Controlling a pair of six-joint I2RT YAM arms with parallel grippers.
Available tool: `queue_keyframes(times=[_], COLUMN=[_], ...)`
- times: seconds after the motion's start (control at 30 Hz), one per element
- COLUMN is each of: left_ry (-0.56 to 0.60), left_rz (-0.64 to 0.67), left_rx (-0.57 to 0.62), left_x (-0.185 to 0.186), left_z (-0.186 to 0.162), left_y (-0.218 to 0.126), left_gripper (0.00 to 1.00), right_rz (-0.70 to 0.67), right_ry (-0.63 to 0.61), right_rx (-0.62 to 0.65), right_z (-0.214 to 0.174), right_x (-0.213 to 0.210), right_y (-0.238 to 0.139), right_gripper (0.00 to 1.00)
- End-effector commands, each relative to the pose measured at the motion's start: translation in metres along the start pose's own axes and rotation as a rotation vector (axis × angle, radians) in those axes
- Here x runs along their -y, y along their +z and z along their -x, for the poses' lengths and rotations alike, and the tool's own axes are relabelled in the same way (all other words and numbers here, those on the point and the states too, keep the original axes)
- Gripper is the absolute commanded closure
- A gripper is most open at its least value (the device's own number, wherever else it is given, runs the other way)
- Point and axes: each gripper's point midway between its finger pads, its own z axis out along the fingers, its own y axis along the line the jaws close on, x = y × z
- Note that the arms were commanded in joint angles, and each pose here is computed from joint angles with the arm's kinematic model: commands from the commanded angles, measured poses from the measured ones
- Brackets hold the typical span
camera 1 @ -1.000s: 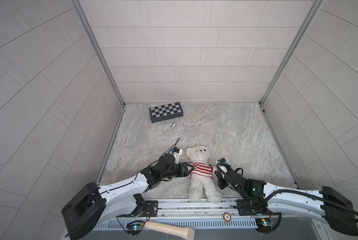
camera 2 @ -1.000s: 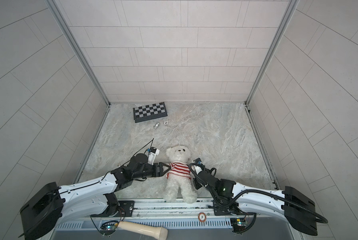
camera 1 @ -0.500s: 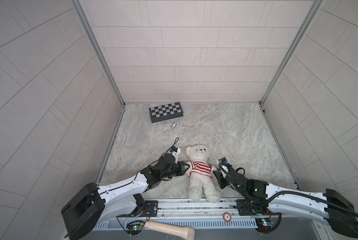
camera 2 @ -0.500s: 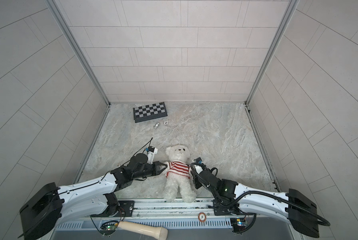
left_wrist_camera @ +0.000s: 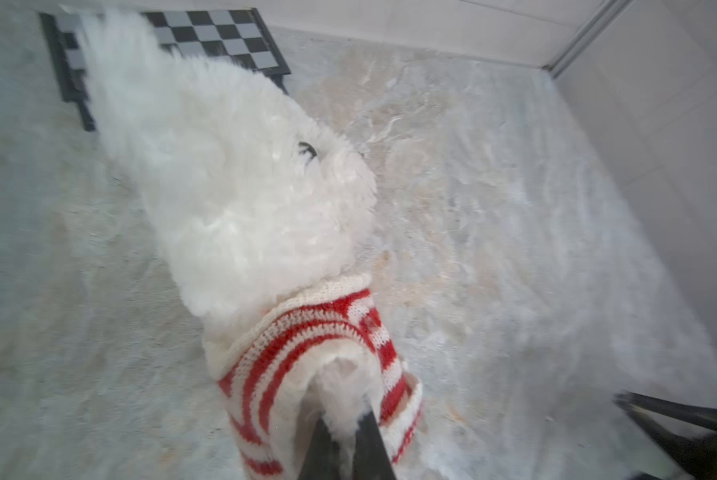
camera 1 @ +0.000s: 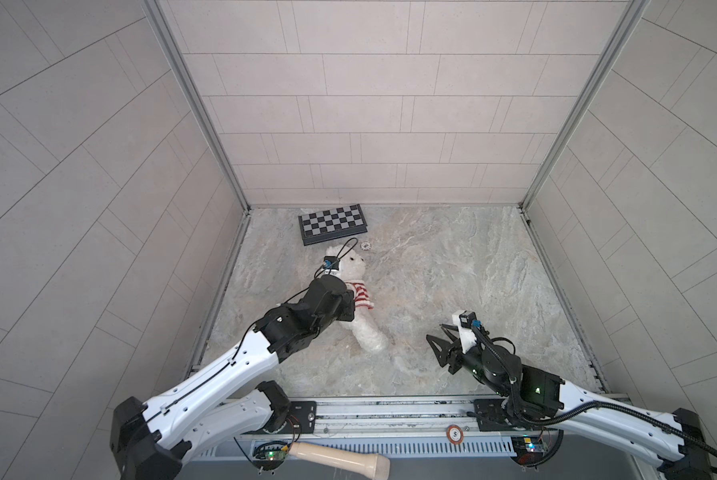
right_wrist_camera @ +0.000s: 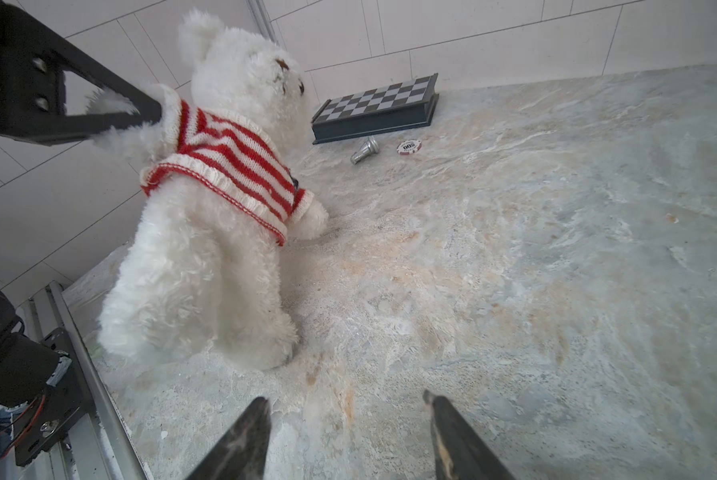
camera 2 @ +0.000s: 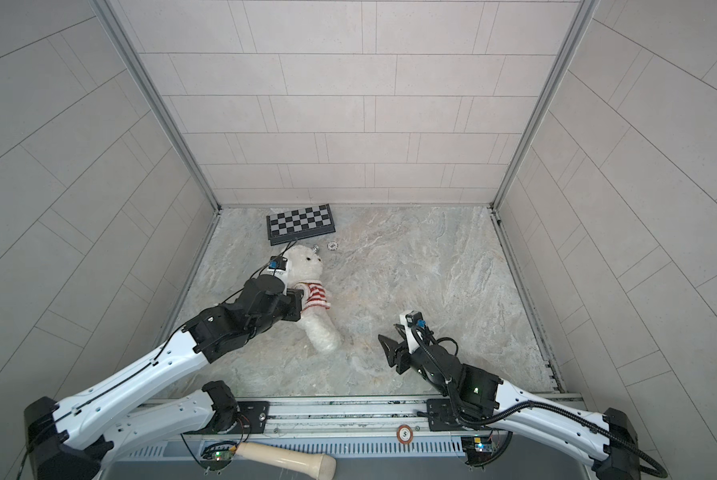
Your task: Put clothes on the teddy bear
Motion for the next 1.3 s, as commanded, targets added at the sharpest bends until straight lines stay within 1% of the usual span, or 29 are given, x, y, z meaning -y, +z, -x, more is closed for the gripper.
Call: queue_keyframes(times=[0.0, 0.07, 0.1, 0.2, 0.33, 0.47, 0.57, 0.7, 0.8, 0.97, 1.13, 1.27], left_ry=[0.265, 0.348, 0.359, 0.349, 0.283, 0.195, 0.131, 0.080, 0.055, 0.013, -0.003, -0.007], left_rz=[0.293, 0.367, 0.366, 0.250, 0.071, -0.073, -0.159, -0.225, -0.273, -0.316, -0.331, -0.346], left_rx=[-0.058, -0.068, -0.074, -0.091, -0.131, -0.163, -0.165, -0.151, -0.155, -0.161, -0.146, -0.142], left_x=[-0.026, -0.019, -0.013, 0.021, 0.061, 0.087, 0.101, 0.110, 0.116, 0.118, 0.117, 0.118], left_z=[-0.008, -0.005, -0.005, -0.010, -0.023, -0.032, -0.030, -0.019, -0.016, -0.015, -0.010, -0.008], left_y=[0.003, 0.010, 0.014, 0.031, 0.048, 0.049, 0.041, 0.025, 0.014, 0.001, -0.008, -0.011], left_gripper=[1.00, 1.00, 1.00, 1.00, 1.00, 1.00, 1.00, 1.00, 1.00, 1.00, 1.00, 1.00], right_rz=[-0.047, -0.056, -0.058, -0.061, -0.046, -0.043, 0.000, 0.098, 0.132, 0.175, 0.285, 0.265], right_ry=[-0.003, 0.006, 0.008, 0.017, 0.003, -0.060, -0.145, -0.272, -0.327, -0.471, -0.496, -0.511], right_rx=[-0.002, 0.003, 0.004, 0.004, 0.004, 0.030, 0.066, 0.103, 0.135, 0.078, 0.081, 0.056], right_z=[-0.007, -0.009, -0.010, -0.012, -0.012, 0.002, 0.023, 0.045, 0.060, 0.067, 0.068, 0.062], right_x=[0.012, 0.016, 0.017, 0.019, 0.017, 0.013, -0.003, -0.036, -0.053, -0.078, -0.104, -0.102], right_y=[-0.003, -0.004, -0.004, -0.005, -0.006, -0.007, -0.003, 0.009, 0.020, 0.042, 0.049, 0.058], right_gripper=[0.37, 0.37, 0.36, 0.36, 0.35, 0.33, 0.34, 0.41, 0.43, 0.48, 0.50, 0.56])
